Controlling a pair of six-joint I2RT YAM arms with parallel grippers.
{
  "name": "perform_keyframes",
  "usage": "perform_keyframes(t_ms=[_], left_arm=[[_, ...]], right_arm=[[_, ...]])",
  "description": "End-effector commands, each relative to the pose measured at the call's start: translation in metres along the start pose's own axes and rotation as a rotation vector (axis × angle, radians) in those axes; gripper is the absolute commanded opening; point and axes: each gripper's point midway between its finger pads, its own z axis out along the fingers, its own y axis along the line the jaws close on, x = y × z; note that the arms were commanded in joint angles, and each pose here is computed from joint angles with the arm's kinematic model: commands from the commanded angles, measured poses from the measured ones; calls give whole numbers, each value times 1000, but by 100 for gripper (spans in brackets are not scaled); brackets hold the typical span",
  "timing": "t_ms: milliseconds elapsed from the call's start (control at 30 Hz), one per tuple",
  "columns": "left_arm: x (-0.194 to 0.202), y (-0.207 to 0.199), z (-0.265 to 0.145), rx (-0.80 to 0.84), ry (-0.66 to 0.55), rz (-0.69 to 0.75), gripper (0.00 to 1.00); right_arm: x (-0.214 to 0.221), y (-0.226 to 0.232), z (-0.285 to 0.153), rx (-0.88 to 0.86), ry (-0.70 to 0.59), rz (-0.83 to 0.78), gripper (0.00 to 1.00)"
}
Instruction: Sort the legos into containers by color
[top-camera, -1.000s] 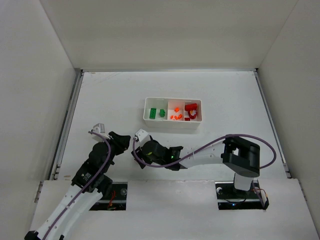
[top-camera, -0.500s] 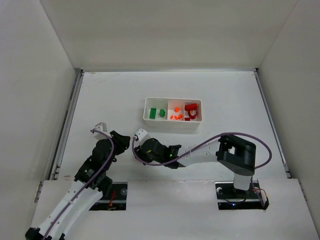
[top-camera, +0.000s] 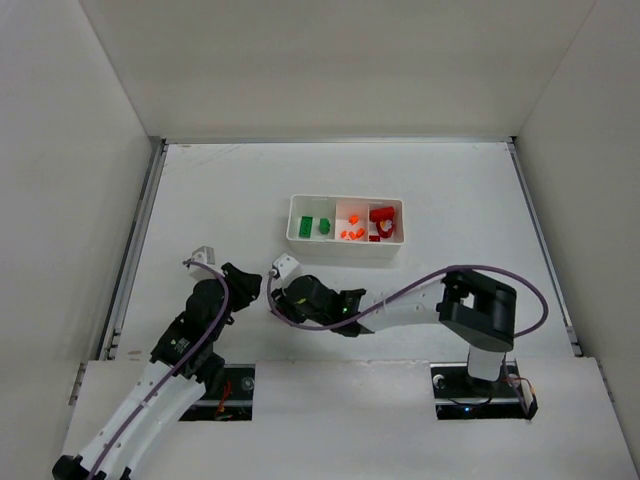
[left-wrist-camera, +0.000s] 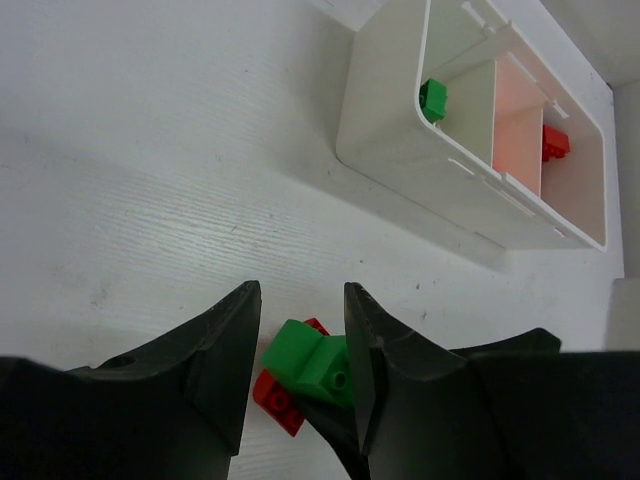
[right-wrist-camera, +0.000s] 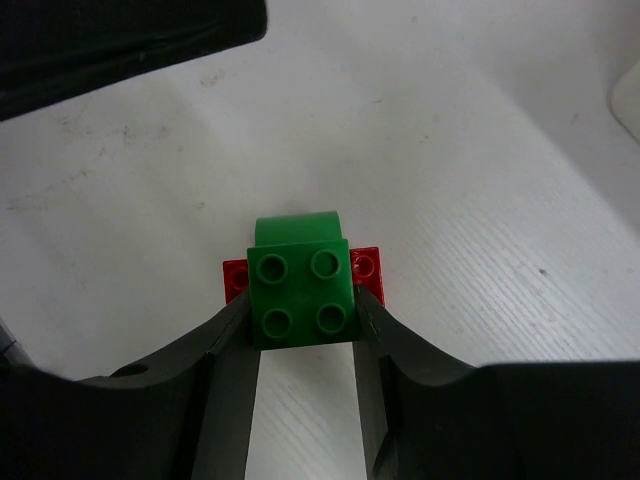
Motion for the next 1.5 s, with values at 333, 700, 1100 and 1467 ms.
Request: perform_keyframes(t_ms=[333,700,1100,1467], left_arm=[[0,-124,-1,344,64,-67,37],[27,-186,14,448,78,-36,49],[35,-205,30,472,46,-21,52],[39,-208,44,441,61,-73,45]], right_arm=[[-81,-103,-95,92,-316,384,20],[-82,-153,-116,82,-399,548,21],[-80,-161,-122,-76,-390,696,21],[-84,-160,-132,-84,-436,696,22]])
